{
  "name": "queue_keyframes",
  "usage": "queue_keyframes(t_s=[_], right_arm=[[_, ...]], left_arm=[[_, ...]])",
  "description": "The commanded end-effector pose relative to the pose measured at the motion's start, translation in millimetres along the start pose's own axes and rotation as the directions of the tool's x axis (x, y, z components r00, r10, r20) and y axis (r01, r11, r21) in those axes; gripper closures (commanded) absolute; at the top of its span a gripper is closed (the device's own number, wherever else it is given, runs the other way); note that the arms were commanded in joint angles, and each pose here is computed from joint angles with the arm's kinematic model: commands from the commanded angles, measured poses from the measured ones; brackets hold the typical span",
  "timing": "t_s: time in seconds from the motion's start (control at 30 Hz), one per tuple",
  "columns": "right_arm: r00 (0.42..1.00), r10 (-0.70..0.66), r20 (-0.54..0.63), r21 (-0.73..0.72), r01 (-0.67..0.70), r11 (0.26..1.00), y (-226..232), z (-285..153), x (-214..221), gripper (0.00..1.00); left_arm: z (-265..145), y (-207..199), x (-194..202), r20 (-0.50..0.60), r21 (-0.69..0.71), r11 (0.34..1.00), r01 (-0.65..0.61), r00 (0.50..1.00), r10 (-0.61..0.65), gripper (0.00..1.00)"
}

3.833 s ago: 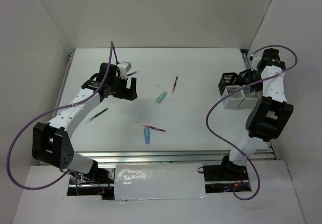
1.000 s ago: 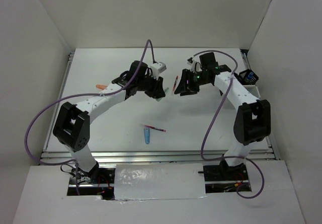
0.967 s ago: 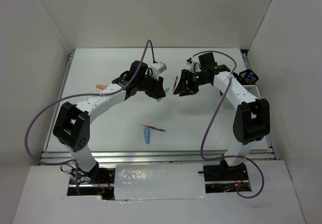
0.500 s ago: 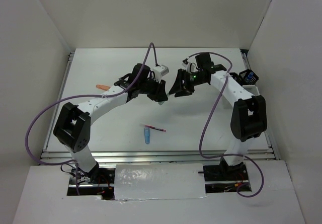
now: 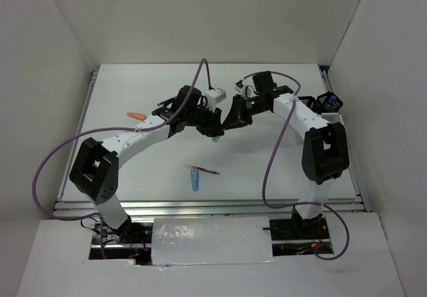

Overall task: Sort the stationery into containers
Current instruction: Pick up the stationery from the center of the board, then place the stationery in the storage box.

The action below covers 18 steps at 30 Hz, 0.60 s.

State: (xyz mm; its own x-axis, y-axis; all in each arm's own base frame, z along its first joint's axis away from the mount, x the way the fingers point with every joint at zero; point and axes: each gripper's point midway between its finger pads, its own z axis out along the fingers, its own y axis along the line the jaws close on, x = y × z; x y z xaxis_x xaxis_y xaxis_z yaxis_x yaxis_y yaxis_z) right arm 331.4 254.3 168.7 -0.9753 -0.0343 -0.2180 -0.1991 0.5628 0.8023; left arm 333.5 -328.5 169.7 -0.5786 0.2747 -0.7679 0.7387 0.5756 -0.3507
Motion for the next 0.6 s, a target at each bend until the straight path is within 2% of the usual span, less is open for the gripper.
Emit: queue_keyframes(t_s=[0.0, 0.07, 0.1, 0.2, 0.3, 0.37, 0.4, 0.43, 0.57], right_arm=[[0.998, -0.051, 0.034, -0.033, 0.053, 0.998, 10.3, -6.3, -11.7, 0.89], [0.998, -0.049, 0.042, -0.027, 0.05, 0.998, 7.6, -10.7, -12.7, 0.98], [0.997, -0.056, 0.057, -0.019, 0.057, 0.998, 5.0, -15.8, -15.9, 1.0], [0.992, -0.072, 0.105, 0.035, 0.069, 0.997, -9.3, -42.3, -26.5, 1.0], [0.978, -0.107, 0.179, 0.136, 0.083, 0.987, -30.6, -85.4, -39.7, 1.0], [0.965, -0.122, 0.233, 0.215, 0.071, 0.974, -45.8, -113.7, -46.0, 1.0], [0.949, -0.169, 0.266, 0.253, 0.101, 0.962, -45.7, -131.7, -48.4, 1.0], [0.93, -0.17, 0.325, 0.321, 0.06, 0.945, -62.9, -160.4, -55.4, 1.0], [0.884, -0.27, 0.382, 0.535, 0.026, 0.844, -93.7, -229.0, -51.5, 1.0]], left_arm=[[-12.8, -17.7, -26.4, 0.091, 0.035, 0.998, -0.052, 0.995, 0.048, 0.81], [-13.2, -16.6, -26.0, 0.089, 0.027, 0.998, -0.051, 0.995, 0.048, 0.78], [-13.9, -15.3, -27.2, 0.089, 0.018, 0.998, -0.053, 0.995, 0.051, 0.6], [-16.9, -4.8, -25.6, 0.073, -0.045, 0.998, -0.047, 0.996, 0.051, 0.27], [-25.0, 6.9, -22.4, 0.075, -0.096, 0.995, -0.024, 0.997, 0.031, 0.1], [-27.9, 12.4, -18.7, 0.09, -0.105, 0.994, -0.008, 0.996, 0.017, 0.01], [-32.4, 15.8, -20.8, 0.104, -0.118, 0.993, -0.001, 0.994, 0.013, 0.01], [-34.2, 17.3, -20.3, 0.107, -0.127, 0.992, -0.003, 0.994, 0.016, 0.01], [-39.2, 26.4, -18.2, 0.101, -0.176, 0.984, -0.017, 0.994, 0.035, 0.01]])
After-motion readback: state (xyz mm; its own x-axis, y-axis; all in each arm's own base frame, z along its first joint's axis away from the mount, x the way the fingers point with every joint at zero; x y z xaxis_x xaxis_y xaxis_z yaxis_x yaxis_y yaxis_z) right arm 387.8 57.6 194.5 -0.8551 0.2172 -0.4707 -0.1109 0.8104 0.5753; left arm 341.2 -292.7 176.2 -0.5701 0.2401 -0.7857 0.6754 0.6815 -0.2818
